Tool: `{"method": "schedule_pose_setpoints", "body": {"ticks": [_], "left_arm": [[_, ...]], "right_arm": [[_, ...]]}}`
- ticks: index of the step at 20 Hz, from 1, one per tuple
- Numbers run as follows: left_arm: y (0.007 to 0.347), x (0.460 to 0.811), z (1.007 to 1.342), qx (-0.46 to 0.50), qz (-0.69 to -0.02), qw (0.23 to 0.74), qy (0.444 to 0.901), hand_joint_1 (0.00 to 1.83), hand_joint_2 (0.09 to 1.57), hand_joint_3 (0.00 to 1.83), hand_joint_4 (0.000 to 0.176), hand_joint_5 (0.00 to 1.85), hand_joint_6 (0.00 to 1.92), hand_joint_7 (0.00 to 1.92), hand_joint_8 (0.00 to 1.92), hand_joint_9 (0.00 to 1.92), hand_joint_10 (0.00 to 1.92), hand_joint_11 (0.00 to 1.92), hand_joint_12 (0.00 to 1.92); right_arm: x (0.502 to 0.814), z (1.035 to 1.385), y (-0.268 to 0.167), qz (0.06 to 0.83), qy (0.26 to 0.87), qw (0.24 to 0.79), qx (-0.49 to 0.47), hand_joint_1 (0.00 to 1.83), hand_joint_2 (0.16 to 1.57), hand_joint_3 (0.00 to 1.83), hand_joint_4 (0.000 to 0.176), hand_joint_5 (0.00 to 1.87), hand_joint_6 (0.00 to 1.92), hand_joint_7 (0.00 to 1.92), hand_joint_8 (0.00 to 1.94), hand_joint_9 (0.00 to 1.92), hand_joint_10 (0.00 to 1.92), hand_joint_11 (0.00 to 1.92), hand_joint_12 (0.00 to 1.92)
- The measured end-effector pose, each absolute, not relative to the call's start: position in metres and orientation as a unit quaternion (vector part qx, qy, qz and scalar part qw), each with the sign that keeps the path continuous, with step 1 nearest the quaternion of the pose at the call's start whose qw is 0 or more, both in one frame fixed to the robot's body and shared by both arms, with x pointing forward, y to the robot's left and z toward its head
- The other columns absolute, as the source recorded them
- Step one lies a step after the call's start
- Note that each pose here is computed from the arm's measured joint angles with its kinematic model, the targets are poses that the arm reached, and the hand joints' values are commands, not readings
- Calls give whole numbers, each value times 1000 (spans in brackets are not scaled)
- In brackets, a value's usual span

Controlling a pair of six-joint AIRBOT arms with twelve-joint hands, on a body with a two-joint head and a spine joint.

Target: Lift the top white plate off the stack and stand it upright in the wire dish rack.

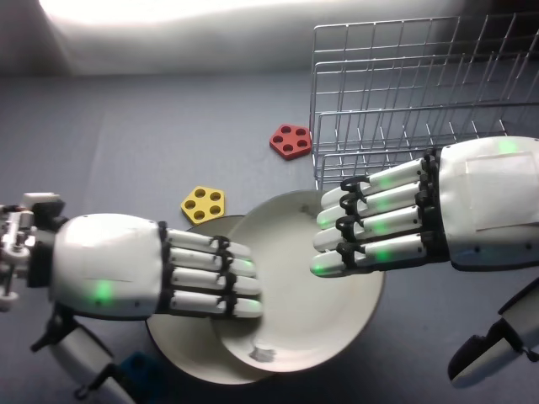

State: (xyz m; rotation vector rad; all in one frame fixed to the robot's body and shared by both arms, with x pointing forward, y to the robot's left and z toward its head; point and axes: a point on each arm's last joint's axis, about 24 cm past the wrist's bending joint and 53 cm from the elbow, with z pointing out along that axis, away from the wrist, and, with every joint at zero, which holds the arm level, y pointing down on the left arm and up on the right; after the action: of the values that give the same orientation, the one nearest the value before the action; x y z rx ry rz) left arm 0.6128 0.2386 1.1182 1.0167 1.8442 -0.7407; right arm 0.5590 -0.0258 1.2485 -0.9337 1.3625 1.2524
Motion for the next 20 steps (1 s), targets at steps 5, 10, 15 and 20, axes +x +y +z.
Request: {"method": "schedule_pose_setpoints", "body": {"ticks": [5, 10, 15, 20], "left_arm": [[226, 617, 1117, 411, -306, 444, 735, 119, 948, 0, 0, 80, 3, 99, 4, 93, 6, 78, 24], [229, 619, 1117, 415, -307, 444, 733, 108, 949, 0, 0, 92, 6, 99, 3, 99, 4, 95, 31], [229, 619, 1117, 418, -307, 443, 731, 139, 946, 0, 0, 88, 3, 118, 7, 114, 7, 94, 30], [230, 620, 1117, 419, -307, 443, 731, 125, 938, 0, 0, 86, 4, 101, 7, 80, 5, 95, 29]], "right_arm": [[558, 1248, -21, 519, 560, 512, -394, 929, 915, 1, 0, 143, 13, 172, 1, 193, 4, 241, 11], [557, 1248, -18, 525, 560, 510, -389, 1252, 970, 9, 0, 209, 2, 212, 4, 253, 7, 324, 44], [560, 1242, -8, 528, 569, 504, -378, 1294, 1009, 11, 0, 233, 4, 216, 0, 281, 3, 359, 58], [563, 1235, -3, 520, 572, 512, -375, 1303, 1001, 2, 0, 266, 8, 257, 10, 290, 2, 380, 68]]}}
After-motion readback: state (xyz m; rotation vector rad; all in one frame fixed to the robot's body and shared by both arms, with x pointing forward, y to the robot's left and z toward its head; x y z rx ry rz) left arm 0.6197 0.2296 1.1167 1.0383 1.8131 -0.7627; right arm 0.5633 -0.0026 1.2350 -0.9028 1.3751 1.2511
